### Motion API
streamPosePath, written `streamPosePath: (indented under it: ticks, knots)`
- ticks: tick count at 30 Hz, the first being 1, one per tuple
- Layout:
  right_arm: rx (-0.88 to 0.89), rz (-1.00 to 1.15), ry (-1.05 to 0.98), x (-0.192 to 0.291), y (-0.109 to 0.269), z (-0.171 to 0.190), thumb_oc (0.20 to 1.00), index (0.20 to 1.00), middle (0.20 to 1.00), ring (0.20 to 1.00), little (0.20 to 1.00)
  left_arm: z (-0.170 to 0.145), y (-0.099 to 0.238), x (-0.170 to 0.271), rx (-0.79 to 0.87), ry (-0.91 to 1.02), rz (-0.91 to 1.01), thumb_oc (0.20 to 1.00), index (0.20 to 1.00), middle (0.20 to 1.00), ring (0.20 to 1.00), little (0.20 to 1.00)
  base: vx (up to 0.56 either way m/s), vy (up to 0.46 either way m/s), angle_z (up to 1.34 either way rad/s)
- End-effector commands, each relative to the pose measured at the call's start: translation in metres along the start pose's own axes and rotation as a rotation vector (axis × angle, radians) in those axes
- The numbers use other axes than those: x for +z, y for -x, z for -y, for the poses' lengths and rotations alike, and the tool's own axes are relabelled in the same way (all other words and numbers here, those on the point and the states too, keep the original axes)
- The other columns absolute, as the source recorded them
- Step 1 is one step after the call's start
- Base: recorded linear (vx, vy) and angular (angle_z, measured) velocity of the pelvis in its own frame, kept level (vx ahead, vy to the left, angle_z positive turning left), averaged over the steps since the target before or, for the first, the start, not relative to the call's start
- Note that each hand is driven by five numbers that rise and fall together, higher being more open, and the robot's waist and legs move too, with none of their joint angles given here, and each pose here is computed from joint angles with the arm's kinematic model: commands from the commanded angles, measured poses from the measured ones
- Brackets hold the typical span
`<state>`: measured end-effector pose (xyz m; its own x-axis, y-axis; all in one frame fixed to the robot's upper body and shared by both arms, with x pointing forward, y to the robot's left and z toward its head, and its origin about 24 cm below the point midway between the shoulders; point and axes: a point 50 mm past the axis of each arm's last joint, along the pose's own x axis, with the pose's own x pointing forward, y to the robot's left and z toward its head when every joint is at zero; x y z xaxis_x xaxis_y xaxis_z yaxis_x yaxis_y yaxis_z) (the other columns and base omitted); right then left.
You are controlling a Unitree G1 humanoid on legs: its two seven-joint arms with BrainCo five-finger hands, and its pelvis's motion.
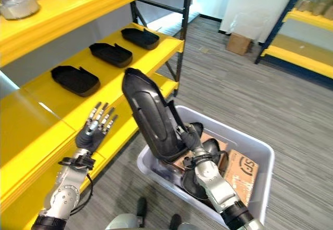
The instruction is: Move parts from the plastic box to the shelf.
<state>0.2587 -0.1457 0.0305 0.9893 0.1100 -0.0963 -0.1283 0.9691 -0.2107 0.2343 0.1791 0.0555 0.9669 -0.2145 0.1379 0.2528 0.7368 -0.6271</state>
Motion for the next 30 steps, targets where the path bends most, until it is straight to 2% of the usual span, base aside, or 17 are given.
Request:
streamPosePath:
  ticks: [1,7,10,11,15,19,25,30]
  knots:
    - [0.028,0.208,-0.131,0.043,-0.007,-0.003,0.2,0.2,0.2,0.2,0.2,0.01,-0.013,0.016,-0.09,-0.072,0.046,1.0,1.0,1.0,1.0,1.0,0.03,-0.171,0.71]
    - [0.097,0.217,-0.151,0.046,-0.009,-0.015,0.2,0.2,0.2,0.2,0.2,0.003,-0.008,0.009,-0.056,-0.111,0.014,1.0,1.0,1.0,1.0,1.0,0.0,-0.106,0.19]
    - [0.092,0.211,-0.15,0.044,-0.008,-0.017,0.2,0.2,0.2,0.2,0.2,0.004,-0.01,0.007,-0.071,-0.102,-0.003,1.0,1.0,1.0,1.0,1.0,-0.01,-0.013,0.4]
    - [0.042,0.207,-0.146,0.044,-0.007,-0.014,0.2,0.2,0.2,0.2,0.2,0.009,-0.013,0.001,-0.115,-0.088,-0.034,1.0,1.0,1.0,1.0,1.0,-0.05,0.054,0.78]
    - [-0.008,0.21,-0.128,0.041,-0.012,-0.005,0.2,0.2,0.2,0.2,0.2,0.016,-0.022,-0.004,-0.148,-0.143,-0.037,1.0,1.0,1.0,1.0,1.0,-0.06,0.059,1.99]
    - [-0.002,0.2,-0.097,0.041,-0.016,-0.004,0.2,0.2,0.2,0.2,0.2,0.013,-0.026,0.002,-0.093,-0.161,-0.016,1.0,1.0,1.0,1.0,1.0,0.04,0.09,0.82]
    - [-0.009,0.187,-0.098,0.038,-0.017,0.001,0.2,0.2,0.2,0.2,0.2,0.019,-0.027,0.004,-0.153,-0.176,-0.018,1.0,1.0,1.0,1.0,1.0,0.08,0.197,0.17]
    - [0.011,0.17,-0.094,0.035,-0.016,-0.002,0.2,0.2,0.2,0.2,0.2,0.02,-0.031,0.008,-0.116,-0.237,-0.025,1.0,1.0,1.0,1.0,1.0,0.11,0.38,0.24]
